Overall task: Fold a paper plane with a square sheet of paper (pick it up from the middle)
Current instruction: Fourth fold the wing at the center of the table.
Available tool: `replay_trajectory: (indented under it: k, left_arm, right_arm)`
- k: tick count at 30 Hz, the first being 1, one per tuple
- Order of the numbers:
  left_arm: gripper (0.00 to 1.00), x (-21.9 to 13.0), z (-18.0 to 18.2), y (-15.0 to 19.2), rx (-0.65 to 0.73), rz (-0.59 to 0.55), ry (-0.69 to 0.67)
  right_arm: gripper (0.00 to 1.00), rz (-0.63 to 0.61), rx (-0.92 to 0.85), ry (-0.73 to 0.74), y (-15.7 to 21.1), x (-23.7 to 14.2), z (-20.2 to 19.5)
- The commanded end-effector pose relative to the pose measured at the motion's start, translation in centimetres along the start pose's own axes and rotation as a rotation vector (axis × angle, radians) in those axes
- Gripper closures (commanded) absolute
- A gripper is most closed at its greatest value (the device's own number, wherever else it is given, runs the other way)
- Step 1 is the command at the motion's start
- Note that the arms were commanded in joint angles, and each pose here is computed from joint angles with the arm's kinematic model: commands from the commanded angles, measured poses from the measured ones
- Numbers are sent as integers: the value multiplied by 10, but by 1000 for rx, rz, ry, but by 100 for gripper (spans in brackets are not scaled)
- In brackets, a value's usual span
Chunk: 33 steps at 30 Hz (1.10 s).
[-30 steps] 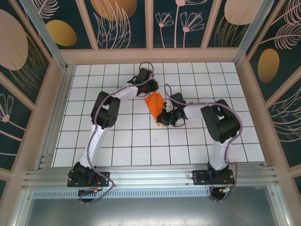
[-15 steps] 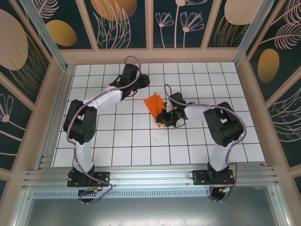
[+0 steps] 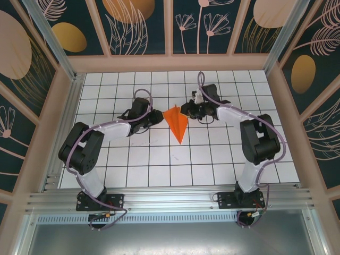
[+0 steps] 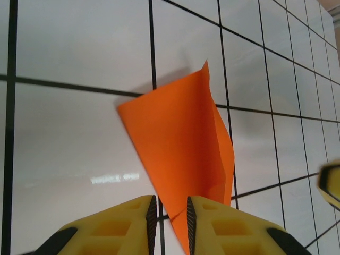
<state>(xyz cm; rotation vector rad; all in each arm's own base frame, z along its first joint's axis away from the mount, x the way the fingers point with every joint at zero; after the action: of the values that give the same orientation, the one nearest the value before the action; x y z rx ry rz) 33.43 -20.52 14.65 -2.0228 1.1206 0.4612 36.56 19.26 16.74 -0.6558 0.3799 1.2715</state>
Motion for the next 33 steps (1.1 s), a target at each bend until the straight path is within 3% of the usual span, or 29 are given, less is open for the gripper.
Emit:
replay_trajectory:
  k: [1,14,23,28,33]
  left_arm:
    - [76,-14,-19,0,-22,-45,109]
    - [79,6,-26,31,-49,40,175]
    - [95,35,-29,48,-62,125,237]
    - [96,43,-35,64,-91,166,308]
    - [94,55,-35,76,-90,210,284]
  right_arm:
    - [84,84,-50,-26,-3,24,2]
    - [86,195,9,30,-4,81,-24]
    - [98,184,67,48,-6,89,-33]
    - [98,178,84,63,-6,91,-36]
    - [98,168,95,61,-6,92,-36]
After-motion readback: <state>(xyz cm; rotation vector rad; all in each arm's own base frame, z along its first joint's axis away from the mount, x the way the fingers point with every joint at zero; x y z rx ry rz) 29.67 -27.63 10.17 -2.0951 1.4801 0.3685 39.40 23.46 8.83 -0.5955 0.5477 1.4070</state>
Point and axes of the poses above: each hand's point on the last joint's axis, 136 mm out from that joint toward the fingers, its own x axis out along the fingers, its own z axis along the line the jaws close on, y = z × x, the point moved 10 cm from there along -x, back along the fingers
